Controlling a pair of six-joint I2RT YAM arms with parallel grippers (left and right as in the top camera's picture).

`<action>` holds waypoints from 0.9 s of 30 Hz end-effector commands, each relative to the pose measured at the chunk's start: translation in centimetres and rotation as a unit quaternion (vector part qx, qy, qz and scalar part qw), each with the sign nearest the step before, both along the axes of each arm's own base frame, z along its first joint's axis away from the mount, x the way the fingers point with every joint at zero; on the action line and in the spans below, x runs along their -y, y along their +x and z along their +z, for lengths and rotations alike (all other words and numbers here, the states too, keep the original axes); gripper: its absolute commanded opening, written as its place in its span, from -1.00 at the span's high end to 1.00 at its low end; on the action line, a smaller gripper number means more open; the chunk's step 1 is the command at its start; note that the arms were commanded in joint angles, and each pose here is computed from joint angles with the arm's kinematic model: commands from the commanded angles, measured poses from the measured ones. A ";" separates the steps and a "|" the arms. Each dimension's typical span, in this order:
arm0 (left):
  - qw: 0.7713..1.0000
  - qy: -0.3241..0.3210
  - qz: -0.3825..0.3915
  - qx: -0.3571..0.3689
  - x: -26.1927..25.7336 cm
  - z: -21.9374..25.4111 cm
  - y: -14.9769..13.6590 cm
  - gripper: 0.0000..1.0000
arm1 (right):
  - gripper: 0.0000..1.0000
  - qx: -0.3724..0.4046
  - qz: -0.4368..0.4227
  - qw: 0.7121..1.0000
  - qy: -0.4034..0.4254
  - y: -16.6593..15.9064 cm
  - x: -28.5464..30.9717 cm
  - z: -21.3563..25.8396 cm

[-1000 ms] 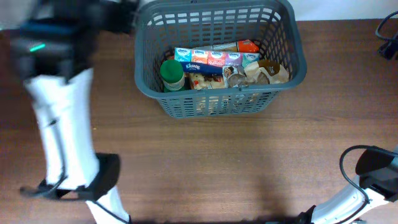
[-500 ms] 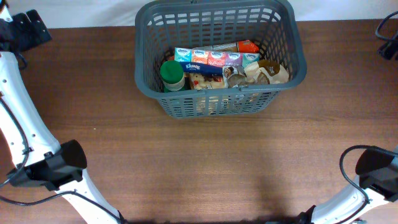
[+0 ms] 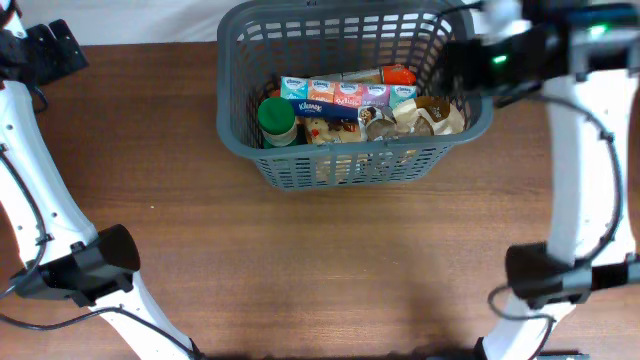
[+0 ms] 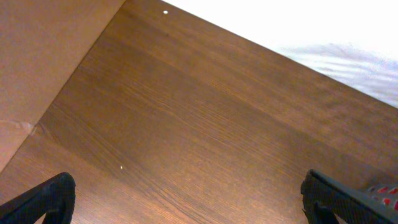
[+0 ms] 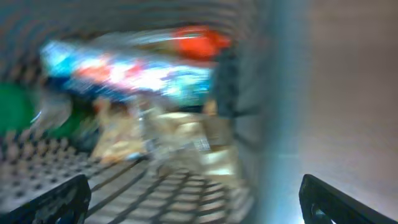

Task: Pack container

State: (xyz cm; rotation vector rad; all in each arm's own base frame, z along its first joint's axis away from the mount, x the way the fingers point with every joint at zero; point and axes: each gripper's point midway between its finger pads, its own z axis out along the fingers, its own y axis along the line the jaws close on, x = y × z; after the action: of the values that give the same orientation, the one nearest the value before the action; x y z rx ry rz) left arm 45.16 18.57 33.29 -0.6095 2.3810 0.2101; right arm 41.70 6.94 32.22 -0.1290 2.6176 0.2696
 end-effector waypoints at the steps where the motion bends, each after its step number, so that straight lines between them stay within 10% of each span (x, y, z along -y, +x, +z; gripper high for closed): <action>1: 1.000 -0.009 0.004 -0.005 -0.1 -0.7 0.2 -0.99 | -0.97 0.148 0.043 0.984 -0.083 -3.4 -1.0 8.0; 9: 1.000 -0.009 0.004 -0.005 -0.1 -0.7 0.2 -0.99 | -0.97 0.452 -0.037 0.890 -0.039 -8.7 2.3 19.4; 16: 1.000 -0.009 0.004 -0.005 -0.1 -0.7 0.2 -0.99 | -0.97 0.456 -0.107 0.881 -0.073 -18.6 7.6 4.0; 27: 1.000 -0.009 0.004 -0.005 -0.1 -0.7 0.2 -0.99 | -0.97 0.418 -0.093 0.901 -0.064 -19.3 7.4 -13.0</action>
State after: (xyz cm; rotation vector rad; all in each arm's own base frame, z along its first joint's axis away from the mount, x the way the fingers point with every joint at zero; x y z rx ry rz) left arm 45.17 18.50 33.19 -0.6166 2.3822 0.2022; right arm 22.26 -0.37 20.93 -0.0320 1.7646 -0.0435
